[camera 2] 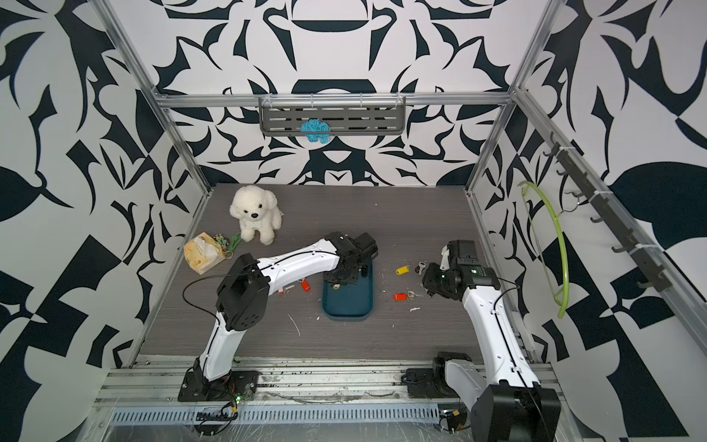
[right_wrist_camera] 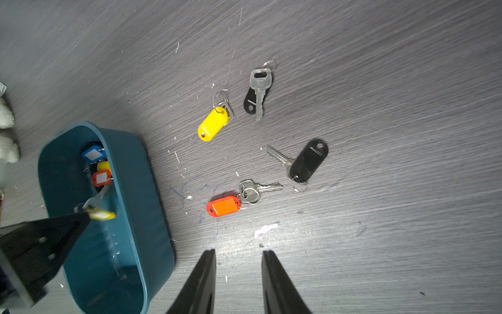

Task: Take the keys out of the storage box
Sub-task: Pick up the key from the storage box, then place the key at the center of the board.

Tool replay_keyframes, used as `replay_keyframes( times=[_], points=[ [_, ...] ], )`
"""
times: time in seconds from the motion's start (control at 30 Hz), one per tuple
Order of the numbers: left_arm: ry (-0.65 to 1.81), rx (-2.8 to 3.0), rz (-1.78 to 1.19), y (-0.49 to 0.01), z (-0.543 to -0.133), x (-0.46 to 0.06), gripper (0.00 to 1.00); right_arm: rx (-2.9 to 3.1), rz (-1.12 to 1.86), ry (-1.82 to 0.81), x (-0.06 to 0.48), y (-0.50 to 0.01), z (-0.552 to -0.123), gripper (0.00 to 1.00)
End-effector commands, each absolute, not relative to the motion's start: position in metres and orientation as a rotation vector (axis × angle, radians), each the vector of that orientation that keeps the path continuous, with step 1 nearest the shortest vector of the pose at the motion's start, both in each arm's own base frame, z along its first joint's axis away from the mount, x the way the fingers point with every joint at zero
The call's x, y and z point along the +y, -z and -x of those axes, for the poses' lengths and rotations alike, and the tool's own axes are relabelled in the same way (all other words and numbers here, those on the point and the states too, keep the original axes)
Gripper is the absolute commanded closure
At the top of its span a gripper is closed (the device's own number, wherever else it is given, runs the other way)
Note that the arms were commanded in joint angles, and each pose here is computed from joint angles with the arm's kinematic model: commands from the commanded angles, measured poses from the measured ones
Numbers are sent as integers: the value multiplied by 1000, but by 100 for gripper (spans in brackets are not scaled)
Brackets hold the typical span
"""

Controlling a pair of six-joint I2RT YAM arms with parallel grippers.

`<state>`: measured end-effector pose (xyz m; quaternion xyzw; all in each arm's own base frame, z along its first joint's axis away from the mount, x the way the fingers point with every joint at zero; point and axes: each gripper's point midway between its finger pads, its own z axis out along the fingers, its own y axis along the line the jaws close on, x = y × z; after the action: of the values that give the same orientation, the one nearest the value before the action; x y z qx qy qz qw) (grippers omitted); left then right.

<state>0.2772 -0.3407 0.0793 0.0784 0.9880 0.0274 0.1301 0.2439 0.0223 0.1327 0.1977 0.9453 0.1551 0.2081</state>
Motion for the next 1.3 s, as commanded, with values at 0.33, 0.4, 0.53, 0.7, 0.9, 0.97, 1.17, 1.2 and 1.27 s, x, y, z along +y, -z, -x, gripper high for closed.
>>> replay_keyframes(
  times=[0.33,0.4,0.53,0.7,0.9,0.97,1.17,1.2,1.27],
  points=[
    [29,2744,-160,-172,-273,-298,100,2622,-534,-430,22,-133,-247,67],
    [34,2746,-110,-179,-276,-277,100,2625,-536,-429,22,-132,-246,67],
    [2,2749,24,-181,-282,-222,100,2634,-542,-425,21,-130,-245,67],
    [-54,2792,162,-162,-278,-163,100,2641,-549,-421,21,-128,-243,68],
    [-52,2851,359,-128,-271,-107,100,2656,-554,-426,22,-125,-242,68],
    [-50,2868,415,-115,-272,-93,100,2663,-553,-444,24,-124,-242,68],
    [21,2910,539,-80,-283,-73,100,2673,-535,-485,31,-128,-240,68],
    [26,2911,547,-76,-286,-72,100,2677,-535,-489,32,-128,-239,68],
    [32,2932,560,-66,-288,-71,100,2686,-520,-503,35,-129,-239,67]
  ],
)
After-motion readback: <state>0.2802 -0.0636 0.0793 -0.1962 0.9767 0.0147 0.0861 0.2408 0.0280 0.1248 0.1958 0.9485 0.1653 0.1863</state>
